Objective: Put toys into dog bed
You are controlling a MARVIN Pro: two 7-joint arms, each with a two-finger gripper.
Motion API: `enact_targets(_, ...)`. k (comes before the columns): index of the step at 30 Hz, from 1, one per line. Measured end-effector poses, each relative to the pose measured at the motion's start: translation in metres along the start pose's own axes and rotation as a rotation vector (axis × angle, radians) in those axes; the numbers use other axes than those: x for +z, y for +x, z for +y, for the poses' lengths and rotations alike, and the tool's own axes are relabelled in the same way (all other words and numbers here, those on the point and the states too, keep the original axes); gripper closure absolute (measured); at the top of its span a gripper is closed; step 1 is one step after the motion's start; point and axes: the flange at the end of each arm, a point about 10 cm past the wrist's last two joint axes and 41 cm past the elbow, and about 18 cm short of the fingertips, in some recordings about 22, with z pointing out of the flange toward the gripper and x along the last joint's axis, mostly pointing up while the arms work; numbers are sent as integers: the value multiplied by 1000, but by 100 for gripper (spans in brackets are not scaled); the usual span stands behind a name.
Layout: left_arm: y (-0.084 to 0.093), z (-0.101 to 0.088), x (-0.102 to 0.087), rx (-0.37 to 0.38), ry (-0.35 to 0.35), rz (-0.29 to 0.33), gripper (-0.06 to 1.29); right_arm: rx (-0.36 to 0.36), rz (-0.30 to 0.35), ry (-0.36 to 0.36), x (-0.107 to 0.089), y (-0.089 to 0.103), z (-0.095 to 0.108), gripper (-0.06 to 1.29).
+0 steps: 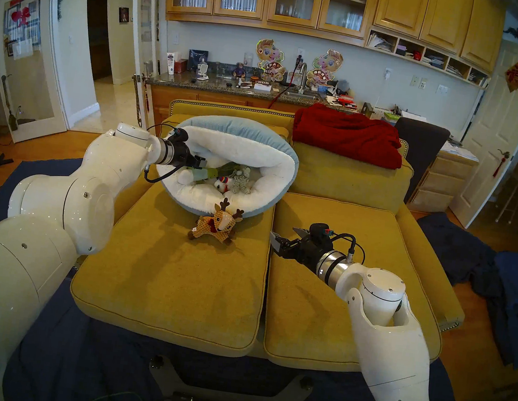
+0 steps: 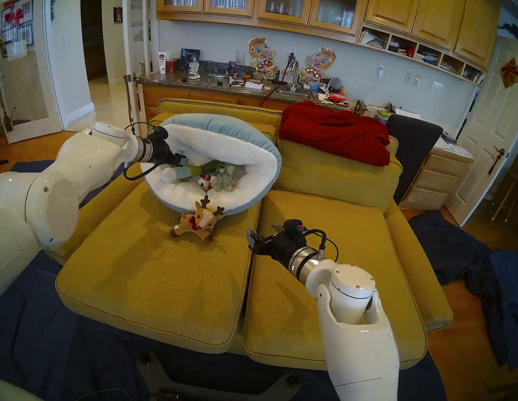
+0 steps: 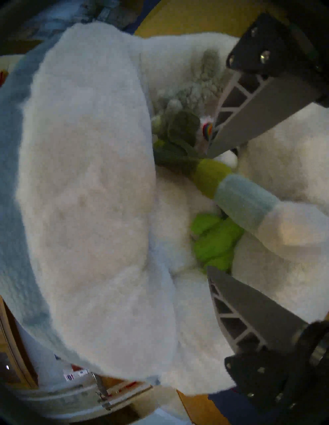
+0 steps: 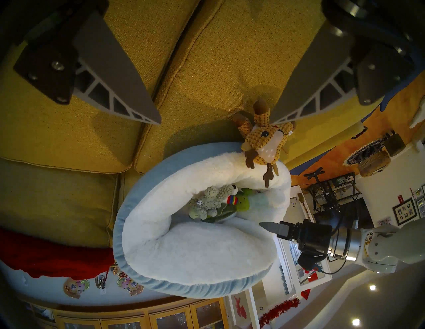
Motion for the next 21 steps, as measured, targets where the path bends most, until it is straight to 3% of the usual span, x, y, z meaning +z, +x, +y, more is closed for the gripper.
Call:
enact_targets(9,4,10,-6,84,-151,15,0,0,0,0,0,0,0,1)
enact_targets(21,-31,23,-16,157,-356,-55,0,1,-1,1,0,-1,0,1)
